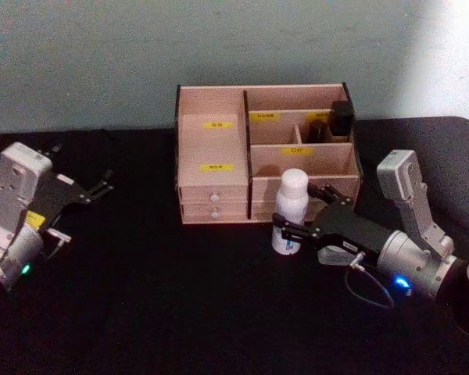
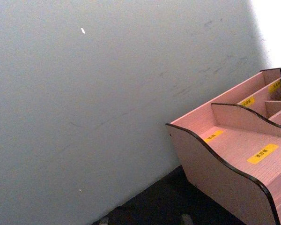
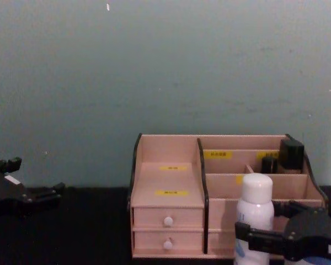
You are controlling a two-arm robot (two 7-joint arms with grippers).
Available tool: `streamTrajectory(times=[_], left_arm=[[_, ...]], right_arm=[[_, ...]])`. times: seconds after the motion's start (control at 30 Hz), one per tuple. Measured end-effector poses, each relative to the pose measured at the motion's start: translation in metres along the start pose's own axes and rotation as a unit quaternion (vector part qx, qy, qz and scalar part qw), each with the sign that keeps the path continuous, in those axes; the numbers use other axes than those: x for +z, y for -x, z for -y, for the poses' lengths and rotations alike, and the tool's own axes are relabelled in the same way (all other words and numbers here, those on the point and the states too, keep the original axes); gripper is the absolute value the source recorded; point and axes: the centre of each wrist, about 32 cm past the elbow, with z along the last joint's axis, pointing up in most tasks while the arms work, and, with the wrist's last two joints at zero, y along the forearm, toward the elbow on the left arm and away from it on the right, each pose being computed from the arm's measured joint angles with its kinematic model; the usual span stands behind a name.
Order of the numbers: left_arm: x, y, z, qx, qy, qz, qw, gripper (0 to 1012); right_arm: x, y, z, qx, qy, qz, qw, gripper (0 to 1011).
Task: Pick up the facial cleanser and watermelon frost from the table and place them into the tiered storage box.
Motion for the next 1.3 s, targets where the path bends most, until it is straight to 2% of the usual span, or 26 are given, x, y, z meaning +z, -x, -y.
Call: streamTrajectory(times=[0.3, 0.33, 0.47, 1.0, 1.3], left_arm=[[0.0, 0.0, 0.0, 0.0, 0.0, 0.0, 1.0, 1001], [0.0, 0.0, 0.0, 0.0, 0.0, 0.0, 1.0, 1001], [0.0, 0.0, 0.0, 0.0, 0.0, 0.0, 1.0, 1001], [0.0, 0.0, 0.0, 0.0, 0.0, 0.0, 1.0, 1001], [0.0, 0.0, 0.0, 0.0, 0.0, 0.0, 1.0, 1001]], right_arm=[[0.0, 0.0, 0.0, 0.0, 0.0, 0.0, 1.0, 748], [0.0, 0.0, 0.0, 0.0, 0.0, 0.0, 1.0, 748], [0.0, 0.0, 0.0, 0.0, 0.0, 0.0, 1.0, 604], [0.002, 0.0, 0.001, 0.0, -0.003, 0.002, 1.0, 593], [0.017, -0.002, 0.008, 0.015, -0.022, 0.0, 0.9996, 593]])
